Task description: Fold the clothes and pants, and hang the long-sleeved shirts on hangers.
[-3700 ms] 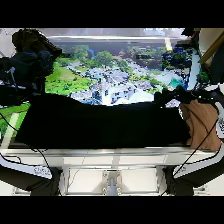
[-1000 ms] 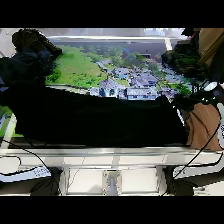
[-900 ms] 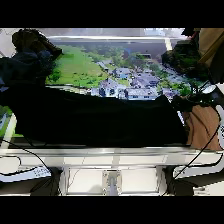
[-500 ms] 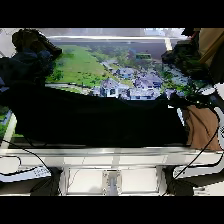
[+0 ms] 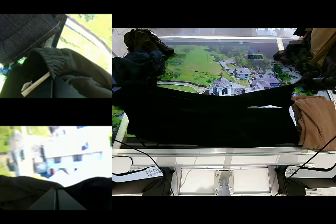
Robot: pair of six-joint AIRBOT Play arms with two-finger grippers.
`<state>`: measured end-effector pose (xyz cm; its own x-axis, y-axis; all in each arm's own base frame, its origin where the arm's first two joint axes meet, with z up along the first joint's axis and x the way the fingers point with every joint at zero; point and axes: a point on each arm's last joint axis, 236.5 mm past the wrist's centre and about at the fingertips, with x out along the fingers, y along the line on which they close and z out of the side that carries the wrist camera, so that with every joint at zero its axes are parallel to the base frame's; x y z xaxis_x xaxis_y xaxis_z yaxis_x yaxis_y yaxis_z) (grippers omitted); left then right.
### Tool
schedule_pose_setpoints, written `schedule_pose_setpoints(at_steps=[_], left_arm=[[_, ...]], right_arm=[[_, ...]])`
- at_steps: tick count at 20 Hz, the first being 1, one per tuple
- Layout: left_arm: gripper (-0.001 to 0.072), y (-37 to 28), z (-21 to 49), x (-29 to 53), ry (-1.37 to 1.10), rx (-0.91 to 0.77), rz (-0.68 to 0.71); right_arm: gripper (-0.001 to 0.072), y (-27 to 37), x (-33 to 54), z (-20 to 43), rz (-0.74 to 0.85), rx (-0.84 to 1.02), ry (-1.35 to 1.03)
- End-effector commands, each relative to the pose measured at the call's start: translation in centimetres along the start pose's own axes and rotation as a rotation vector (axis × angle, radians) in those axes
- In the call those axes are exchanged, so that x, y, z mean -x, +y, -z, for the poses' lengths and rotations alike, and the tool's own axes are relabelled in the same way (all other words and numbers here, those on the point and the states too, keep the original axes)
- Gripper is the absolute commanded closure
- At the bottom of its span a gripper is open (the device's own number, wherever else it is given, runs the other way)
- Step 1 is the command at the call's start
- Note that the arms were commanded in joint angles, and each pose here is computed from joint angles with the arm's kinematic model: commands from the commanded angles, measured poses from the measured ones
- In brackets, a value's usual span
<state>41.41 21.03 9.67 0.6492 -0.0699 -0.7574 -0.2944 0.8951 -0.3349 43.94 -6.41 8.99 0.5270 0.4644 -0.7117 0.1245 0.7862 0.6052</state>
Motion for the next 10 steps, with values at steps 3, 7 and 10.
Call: schedule_pose_setpoints(at_steps=[3, 7, 10], left_arm=[[0.069, 0.1, -0.1, 0.0, -0.006, -0.003, -0.003], [0.069, 0.3, -0.3, 0.0, -0.012, -0.006, -0.01], [0.069, 0.3, -0.5, 0.0, -0.022, -0.005, -0.013]], right_arm=[[0.0704, 3.4, 4.8, -1.8, 0.06, 0.062, -0.033], [0.0706, -3.9, 5.0, 1.8, 0.294, -0.069, 0.131], [0.0706, -4.2, 6.2, 2.6, 0.299, -0.088, 0.148]])
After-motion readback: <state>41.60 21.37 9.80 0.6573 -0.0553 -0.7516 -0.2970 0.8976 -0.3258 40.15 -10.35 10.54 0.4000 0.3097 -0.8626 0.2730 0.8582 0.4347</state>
